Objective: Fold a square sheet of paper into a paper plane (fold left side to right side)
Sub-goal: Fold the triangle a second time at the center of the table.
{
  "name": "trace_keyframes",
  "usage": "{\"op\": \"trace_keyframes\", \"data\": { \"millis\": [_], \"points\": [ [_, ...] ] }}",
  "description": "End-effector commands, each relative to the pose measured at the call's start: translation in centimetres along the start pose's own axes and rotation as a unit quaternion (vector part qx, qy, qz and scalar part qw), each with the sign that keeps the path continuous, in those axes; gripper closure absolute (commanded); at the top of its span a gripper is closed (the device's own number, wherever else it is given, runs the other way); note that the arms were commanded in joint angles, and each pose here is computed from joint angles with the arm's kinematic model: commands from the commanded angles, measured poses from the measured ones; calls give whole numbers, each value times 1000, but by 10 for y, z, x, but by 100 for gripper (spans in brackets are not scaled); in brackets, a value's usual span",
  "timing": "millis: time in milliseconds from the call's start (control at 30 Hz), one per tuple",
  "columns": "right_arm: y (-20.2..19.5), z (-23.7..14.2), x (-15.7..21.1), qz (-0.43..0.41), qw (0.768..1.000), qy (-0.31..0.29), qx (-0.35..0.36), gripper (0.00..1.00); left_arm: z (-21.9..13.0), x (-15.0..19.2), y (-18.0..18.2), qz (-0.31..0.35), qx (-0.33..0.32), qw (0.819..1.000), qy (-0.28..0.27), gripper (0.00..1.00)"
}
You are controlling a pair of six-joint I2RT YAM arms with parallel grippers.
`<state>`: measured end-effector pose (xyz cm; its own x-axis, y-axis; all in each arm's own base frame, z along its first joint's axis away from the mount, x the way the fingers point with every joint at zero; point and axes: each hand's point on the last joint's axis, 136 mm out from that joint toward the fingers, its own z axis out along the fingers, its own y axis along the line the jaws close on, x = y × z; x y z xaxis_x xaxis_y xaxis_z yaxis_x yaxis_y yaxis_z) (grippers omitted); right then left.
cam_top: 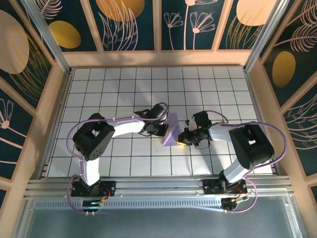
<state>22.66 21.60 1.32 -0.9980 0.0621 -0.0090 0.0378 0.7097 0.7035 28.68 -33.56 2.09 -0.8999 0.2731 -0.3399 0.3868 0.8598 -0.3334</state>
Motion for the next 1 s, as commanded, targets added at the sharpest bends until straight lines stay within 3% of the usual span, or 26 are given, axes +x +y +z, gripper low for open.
{"op": "trace_keyframes", "data": {
  "millis": [0, 400, 733, 967],
  "points": [
    [-27, 8, 21, 19, 998, 34, 51, 100, 6, 7, 10, 0, -12, 1000, 15, 100],
    [-22, 7, 19, 16, 998, 32, 44, 100, 15, 14, 14, -4, -14, 1000, 25, 100],
    [26, -18, -4, -22, 1000, -14, -11, 93, 22, 27, 22, -10, -24, 999, 40, 100],
    [49, -23, -22, -27, 997, -49, -49, 100, 23, 28, 23, -11, -23, 999, 42, 100]
  ]
}}
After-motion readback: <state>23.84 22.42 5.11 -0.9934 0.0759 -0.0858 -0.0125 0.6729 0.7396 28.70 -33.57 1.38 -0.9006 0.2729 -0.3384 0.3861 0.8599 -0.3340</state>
